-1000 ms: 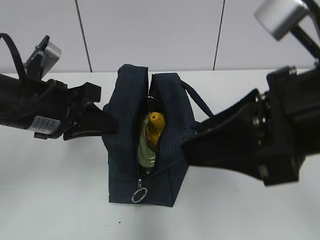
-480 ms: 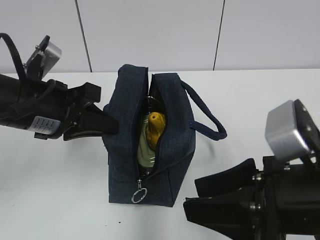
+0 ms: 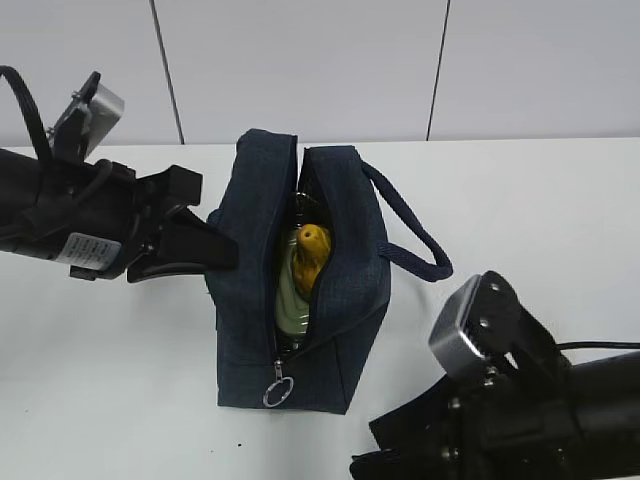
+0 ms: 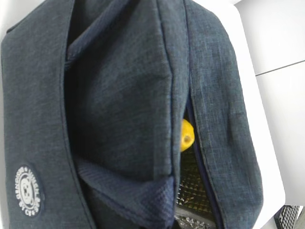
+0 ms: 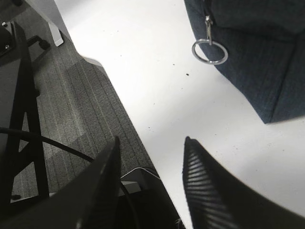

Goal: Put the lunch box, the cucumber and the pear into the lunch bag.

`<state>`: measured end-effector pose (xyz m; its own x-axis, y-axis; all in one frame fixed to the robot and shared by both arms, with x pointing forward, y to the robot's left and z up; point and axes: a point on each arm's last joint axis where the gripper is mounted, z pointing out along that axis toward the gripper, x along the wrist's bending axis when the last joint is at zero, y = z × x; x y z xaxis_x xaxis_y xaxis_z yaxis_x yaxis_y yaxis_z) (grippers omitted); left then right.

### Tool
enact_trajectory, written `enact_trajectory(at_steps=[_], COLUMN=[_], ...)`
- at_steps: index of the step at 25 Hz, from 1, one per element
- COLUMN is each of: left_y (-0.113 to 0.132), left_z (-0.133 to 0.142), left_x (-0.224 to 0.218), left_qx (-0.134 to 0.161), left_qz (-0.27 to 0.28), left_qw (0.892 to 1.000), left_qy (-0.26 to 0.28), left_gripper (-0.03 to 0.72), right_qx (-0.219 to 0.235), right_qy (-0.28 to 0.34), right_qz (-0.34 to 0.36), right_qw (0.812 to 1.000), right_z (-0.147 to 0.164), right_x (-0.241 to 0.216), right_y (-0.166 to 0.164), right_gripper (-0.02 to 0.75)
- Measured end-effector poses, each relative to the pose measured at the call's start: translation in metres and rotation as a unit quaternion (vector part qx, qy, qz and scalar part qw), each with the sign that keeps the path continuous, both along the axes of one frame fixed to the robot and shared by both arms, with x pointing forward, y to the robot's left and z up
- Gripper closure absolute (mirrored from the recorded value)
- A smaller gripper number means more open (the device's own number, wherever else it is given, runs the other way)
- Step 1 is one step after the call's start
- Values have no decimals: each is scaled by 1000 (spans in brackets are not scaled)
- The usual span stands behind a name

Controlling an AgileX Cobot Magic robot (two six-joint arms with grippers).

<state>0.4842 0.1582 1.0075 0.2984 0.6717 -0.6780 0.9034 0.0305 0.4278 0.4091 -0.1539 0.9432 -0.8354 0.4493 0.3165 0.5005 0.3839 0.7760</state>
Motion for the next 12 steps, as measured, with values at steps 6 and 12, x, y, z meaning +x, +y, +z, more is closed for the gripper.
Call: enact_trajectory(at_steps=[6, 12], left_y=[0, 0], left_z=[0, 0], left_x=[0, 0], left_qx=[0, 1], left_qz=[-1, -4], left_qw=[1000, 1000], left_qy=[0, -3], left_gripper=[704, 704], right_qx=[-14, -30], right_qy=[-7, -39], right_qz=[27, 60], right_qw=[999, 997], right_z=[-15, -26], right_x=[21, 41], right_y=[11, 21], right_gripper=[395, 395])
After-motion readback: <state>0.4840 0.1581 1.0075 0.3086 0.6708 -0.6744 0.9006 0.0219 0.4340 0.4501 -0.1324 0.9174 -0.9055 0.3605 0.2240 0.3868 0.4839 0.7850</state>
